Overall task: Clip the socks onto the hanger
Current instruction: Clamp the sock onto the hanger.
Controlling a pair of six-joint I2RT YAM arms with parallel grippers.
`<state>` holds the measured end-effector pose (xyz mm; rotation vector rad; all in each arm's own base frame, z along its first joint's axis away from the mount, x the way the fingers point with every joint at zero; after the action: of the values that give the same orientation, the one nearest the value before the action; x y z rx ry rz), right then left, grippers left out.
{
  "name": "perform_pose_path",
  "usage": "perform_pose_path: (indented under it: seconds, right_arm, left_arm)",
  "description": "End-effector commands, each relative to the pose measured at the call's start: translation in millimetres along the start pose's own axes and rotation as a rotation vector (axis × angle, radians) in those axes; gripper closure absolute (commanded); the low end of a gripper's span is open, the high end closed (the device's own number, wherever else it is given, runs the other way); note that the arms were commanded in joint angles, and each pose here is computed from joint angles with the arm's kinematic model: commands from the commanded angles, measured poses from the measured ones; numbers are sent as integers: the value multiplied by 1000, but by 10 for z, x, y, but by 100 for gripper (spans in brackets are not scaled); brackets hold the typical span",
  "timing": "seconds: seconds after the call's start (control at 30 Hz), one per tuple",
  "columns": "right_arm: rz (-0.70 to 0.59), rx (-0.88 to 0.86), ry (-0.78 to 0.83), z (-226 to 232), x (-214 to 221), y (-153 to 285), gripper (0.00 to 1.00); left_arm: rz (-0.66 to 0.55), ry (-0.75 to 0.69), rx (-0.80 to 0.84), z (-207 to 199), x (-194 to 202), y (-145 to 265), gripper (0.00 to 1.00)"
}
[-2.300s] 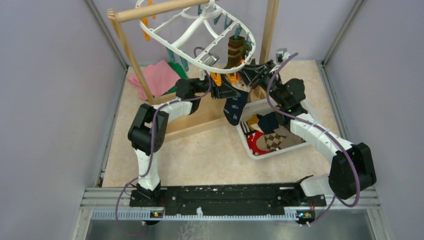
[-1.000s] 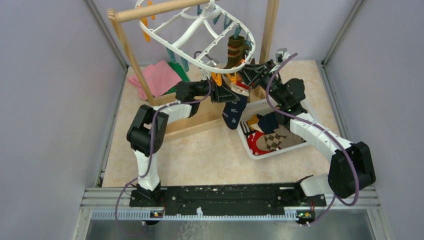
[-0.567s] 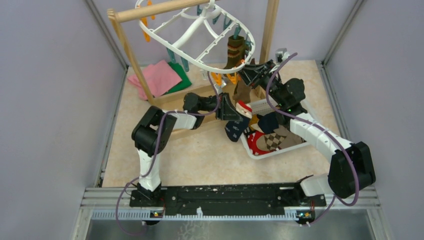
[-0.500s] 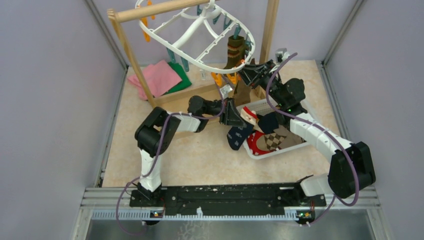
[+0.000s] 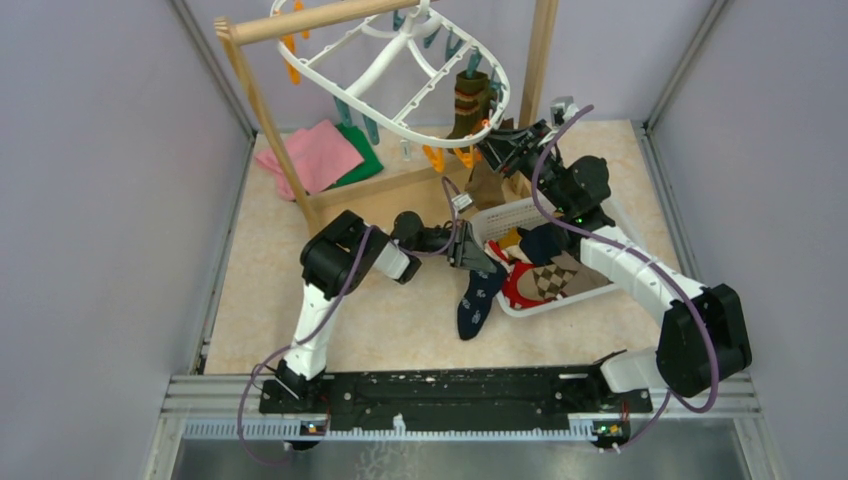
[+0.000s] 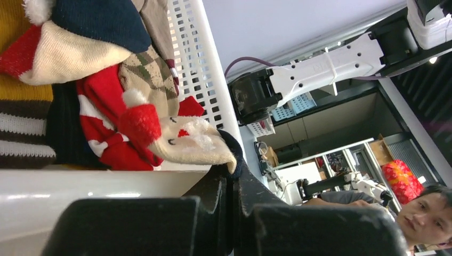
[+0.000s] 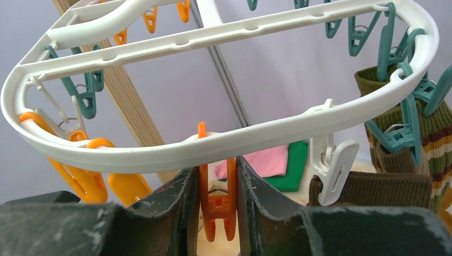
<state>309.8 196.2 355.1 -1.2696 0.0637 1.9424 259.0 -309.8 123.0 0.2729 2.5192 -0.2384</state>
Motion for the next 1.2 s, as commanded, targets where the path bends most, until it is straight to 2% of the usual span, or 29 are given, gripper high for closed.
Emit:
perform_pose_path:
  seconds: [0.0,0.33,0.53,0.9,1.17]
  right_arm:
    - [-53,-38,39,120,-192,-13,89]
    - [-46,-35,33,99,-168,-21,89]
    - [-43,-37,29,82,-151,-30,89]
    - [-41,-41,27,91,-151,-28,89]
    - [-39,-44,21,89,-141,-26,89]
  left_arm:
    - [-27,-154,34,-121,74,7,98]
    - [18,-208,-52,-307,33,39,90]
    - [44,-176,-141,-263,165,101,76]
    - [24,-156,-173,-212,77,126,57]
    - [-45,-139,-49,-326,4,158,51]
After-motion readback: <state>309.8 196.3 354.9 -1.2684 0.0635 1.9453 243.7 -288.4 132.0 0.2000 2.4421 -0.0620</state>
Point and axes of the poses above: each gripper's point midway between its finger pads, its own y axis back along the fingers, its own z axis along the line the jaws close on, x = y × z, the point moved 9 cm from there along y, back along the fingers, and after that the axes turned 10 degrees about -y, right-handed, at the moved point
